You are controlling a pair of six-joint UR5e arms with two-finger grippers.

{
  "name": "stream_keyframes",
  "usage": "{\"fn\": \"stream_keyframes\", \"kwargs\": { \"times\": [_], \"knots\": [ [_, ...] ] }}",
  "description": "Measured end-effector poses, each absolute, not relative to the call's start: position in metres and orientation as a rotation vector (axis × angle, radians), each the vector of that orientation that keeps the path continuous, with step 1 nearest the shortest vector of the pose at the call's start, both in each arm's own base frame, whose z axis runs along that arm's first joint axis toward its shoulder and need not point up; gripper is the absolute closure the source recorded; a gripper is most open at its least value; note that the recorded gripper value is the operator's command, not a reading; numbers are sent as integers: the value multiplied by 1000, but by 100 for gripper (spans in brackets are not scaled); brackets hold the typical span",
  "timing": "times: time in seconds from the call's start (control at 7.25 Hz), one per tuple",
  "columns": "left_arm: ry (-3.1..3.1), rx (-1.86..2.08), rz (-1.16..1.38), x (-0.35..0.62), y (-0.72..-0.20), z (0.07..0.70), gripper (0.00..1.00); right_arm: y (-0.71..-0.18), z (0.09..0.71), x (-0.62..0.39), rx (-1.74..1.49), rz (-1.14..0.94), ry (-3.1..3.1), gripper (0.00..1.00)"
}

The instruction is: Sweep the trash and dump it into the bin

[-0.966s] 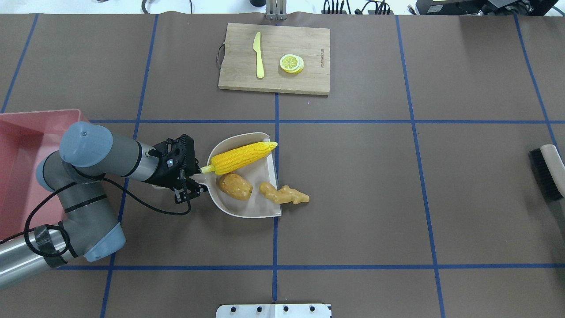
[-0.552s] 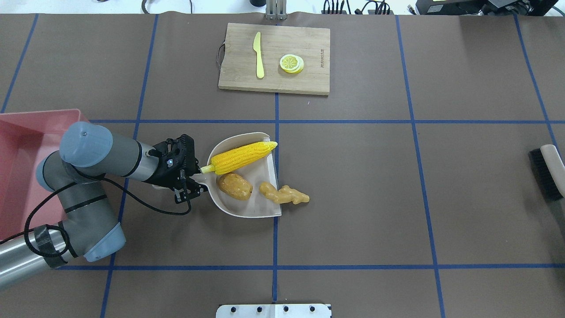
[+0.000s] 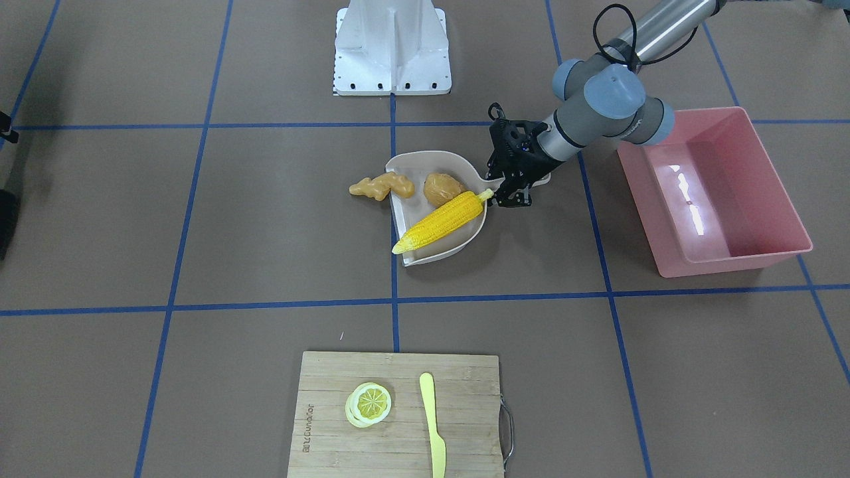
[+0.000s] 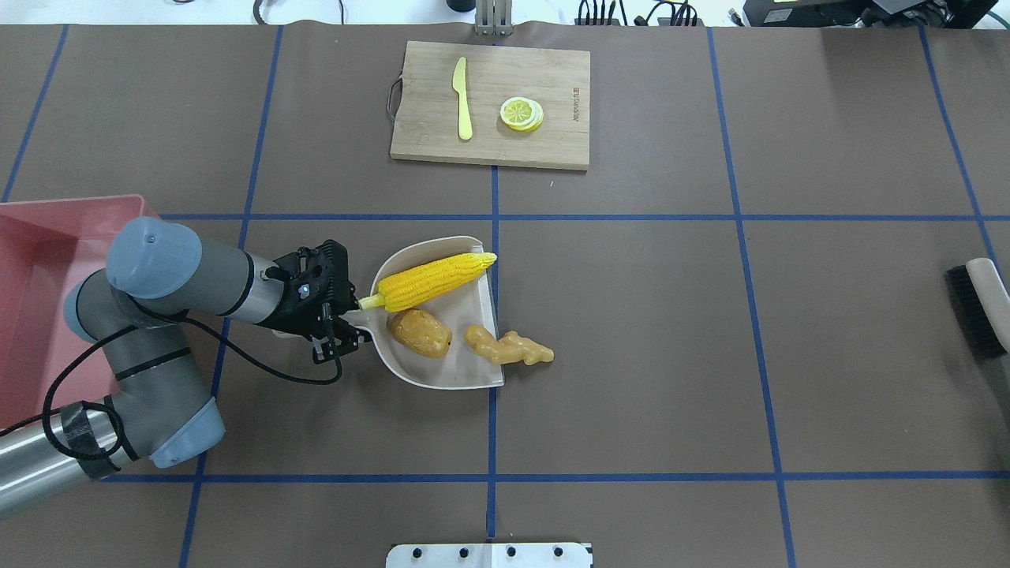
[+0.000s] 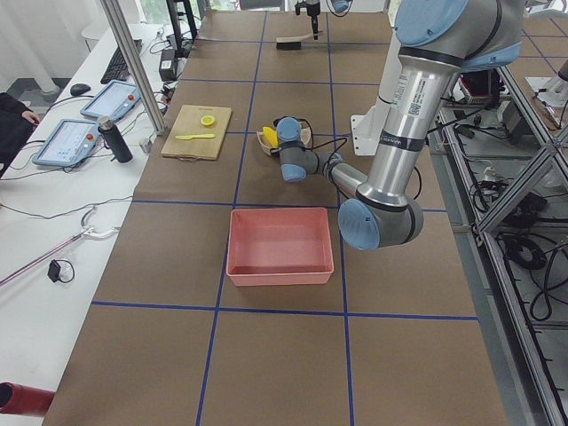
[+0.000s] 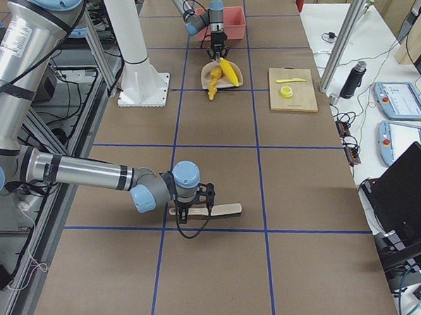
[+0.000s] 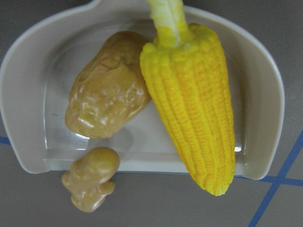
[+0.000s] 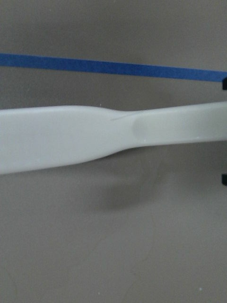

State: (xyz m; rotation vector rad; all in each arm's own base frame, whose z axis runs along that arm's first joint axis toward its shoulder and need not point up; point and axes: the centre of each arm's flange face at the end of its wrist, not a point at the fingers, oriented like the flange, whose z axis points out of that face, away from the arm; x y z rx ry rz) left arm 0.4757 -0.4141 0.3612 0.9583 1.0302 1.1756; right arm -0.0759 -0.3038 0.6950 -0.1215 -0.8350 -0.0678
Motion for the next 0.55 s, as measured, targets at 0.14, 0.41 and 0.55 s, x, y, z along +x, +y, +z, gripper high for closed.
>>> {"fn": "stream_keyframes", "kwargs": {
  "times": [0.14,0.41,0.55],
  "knots": [
    [1030,958,1176,476,-414,361,100,-303,696,-75,-123,-68,-835,100],
    [1030,958,1176,475,-414,361,100,-303,689,-77,-122,-75,-847,100],
    [1030,958,1176,475,-414,360,100,-307,670,-83,-124,-83,-855,100]
  ]
}}
